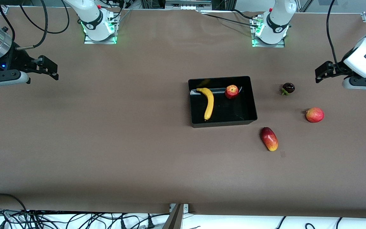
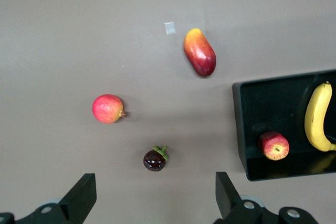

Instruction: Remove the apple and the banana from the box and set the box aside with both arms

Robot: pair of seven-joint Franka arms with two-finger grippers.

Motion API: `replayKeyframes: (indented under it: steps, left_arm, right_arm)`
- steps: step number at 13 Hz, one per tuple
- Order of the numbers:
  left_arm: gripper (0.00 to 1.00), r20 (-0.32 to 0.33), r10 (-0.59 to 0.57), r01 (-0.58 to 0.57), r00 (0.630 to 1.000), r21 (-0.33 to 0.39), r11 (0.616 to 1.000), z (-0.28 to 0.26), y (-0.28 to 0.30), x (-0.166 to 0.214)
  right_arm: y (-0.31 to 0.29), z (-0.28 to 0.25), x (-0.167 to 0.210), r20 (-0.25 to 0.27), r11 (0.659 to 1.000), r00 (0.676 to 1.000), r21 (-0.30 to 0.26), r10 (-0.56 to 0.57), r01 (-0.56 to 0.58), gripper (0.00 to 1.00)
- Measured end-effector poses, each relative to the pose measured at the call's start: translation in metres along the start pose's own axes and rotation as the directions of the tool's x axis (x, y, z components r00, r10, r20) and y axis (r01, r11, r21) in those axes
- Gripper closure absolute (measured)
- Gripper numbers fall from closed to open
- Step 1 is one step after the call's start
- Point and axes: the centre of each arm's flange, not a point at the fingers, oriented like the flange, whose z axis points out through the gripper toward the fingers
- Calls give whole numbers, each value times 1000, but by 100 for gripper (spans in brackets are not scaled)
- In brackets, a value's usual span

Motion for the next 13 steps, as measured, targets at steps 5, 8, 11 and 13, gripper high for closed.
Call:
replayKeyframes:
  steps: [5,8,11,13]
  left_arm:
    - [0,55,-72,72,996,15,997,50,129,10]
    - [0,117,-36,33,992,26,999,117,199,10]
    - [0,102,-68,68,993,4,998,216,238,-10]
    - [0,78,-109,111,991,-15,994,259,249,-30]
  right_arm:
    - [0,0,0,-1,1000,1000,0,0,0,0]
    - [0,-1,2,-13,1000,1000,0,0,0,0]
    - [-6,1,6,-29,1000,999,-1,-15,15,0]
    - [-10,2,11,-33,1000,999,-1,-23,23,0]
